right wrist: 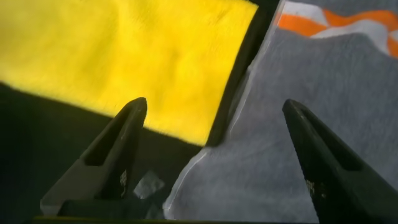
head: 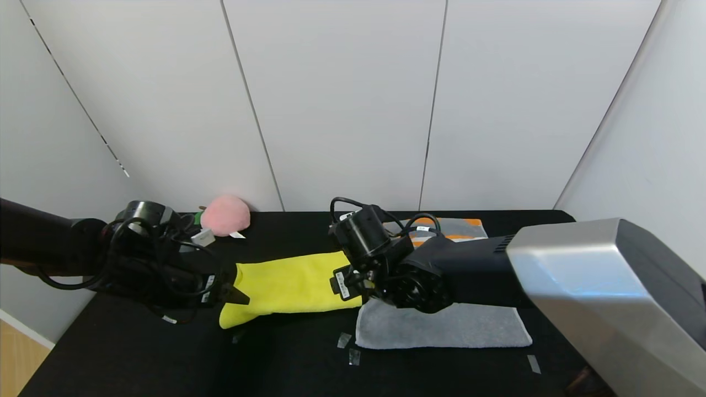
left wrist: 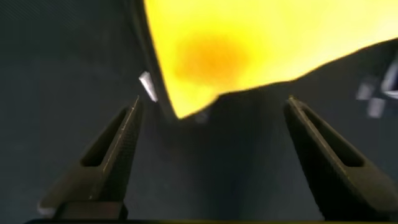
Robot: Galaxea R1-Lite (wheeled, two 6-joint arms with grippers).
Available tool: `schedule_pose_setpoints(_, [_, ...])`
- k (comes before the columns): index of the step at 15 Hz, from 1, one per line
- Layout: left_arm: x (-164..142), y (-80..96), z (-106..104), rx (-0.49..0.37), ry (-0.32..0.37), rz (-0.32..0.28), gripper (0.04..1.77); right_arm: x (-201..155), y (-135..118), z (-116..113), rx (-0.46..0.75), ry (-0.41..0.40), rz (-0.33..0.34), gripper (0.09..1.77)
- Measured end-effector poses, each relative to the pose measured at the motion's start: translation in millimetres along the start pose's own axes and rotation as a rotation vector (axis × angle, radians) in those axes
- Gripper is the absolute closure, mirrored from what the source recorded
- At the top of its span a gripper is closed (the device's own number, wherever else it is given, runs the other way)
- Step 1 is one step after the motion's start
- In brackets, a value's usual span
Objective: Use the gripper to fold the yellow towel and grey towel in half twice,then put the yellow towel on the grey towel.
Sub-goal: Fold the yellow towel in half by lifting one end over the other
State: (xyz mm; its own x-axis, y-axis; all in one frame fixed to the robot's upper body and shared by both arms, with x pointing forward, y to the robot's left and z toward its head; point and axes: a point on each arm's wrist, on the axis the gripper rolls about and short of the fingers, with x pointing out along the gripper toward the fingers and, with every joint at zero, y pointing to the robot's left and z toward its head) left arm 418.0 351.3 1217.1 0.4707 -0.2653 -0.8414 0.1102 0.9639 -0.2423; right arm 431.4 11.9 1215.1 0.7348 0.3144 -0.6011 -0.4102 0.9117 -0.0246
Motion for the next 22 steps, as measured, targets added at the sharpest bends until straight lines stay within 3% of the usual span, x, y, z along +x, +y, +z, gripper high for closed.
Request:
schedule_pose_setpoints(2, [0, 1.1, 3, -0.06, 0.01, -0.021, 0.18, -14, -4, 1, 0.01, 0.03, 0.036, 0.25])
schedule_pose_setpoints(9, [22, 12.0, 13, -0.259, 0.028, -0.01, 0.13, -60, -12, -3, -0.003, 0.046, 0.049, 0.19])
schedule_pose_setpoints(15, [39, 19.5, 16, -0.272, 0.051, 0.032, 0.11, -72, -13, -5, 0.003, 0.0, 0.066, 0.17])
schedule_pose_setpoints(22, [54, 14.1, 23, -0.301, 0.06, 0.02, 0.1, -71, -16, -9, 0.003, 0.012, 0.057, 0.16])
